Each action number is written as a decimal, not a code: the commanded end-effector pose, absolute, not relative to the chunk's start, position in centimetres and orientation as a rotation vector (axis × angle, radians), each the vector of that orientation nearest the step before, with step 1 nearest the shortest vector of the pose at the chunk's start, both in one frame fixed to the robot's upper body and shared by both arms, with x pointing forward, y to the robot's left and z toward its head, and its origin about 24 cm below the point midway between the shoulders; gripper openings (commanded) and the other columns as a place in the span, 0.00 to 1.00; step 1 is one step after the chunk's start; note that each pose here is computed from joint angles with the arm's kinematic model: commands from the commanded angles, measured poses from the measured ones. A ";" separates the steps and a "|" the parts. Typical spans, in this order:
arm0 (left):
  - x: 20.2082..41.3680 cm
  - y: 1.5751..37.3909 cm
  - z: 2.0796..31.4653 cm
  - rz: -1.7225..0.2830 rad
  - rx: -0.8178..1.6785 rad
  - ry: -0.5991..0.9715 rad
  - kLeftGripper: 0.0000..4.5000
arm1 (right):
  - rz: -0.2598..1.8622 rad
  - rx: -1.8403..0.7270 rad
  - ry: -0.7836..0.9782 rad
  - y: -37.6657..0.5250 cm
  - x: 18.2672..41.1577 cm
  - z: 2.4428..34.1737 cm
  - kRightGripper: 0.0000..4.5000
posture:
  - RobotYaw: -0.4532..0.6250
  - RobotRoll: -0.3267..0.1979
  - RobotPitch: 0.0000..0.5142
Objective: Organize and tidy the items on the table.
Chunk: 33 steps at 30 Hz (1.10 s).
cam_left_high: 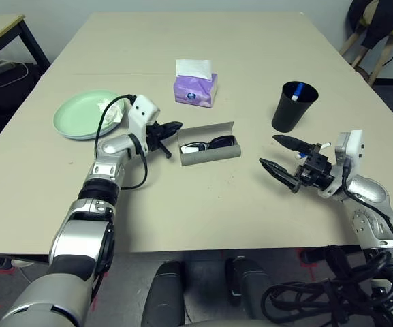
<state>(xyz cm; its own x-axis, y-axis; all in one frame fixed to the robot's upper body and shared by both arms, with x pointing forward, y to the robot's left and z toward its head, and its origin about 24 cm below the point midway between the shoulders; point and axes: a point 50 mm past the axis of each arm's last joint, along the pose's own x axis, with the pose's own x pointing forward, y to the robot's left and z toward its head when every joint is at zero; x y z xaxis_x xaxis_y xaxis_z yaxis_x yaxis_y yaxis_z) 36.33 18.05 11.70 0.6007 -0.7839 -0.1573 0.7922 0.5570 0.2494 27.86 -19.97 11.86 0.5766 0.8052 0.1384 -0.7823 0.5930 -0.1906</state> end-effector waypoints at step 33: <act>29.6 15.4 14.0 -1.389 0.274 -0.084 1.00 | 1.130 -0.463 0.209 -24.1 29.9 14.6 1.00 | 0.47 0.62 0.26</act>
<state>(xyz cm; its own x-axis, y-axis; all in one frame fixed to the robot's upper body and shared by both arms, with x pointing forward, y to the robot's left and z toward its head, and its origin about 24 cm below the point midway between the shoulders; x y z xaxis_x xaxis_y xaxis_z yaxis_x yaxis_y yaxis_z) 29.93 15.94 14.11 0.2140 -0.9720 -0.0975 0.9524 0.1854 0.2418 30.09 -23.72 14.90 0.4733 0.8168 -0.3300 -0.8776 0.4045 -0.2573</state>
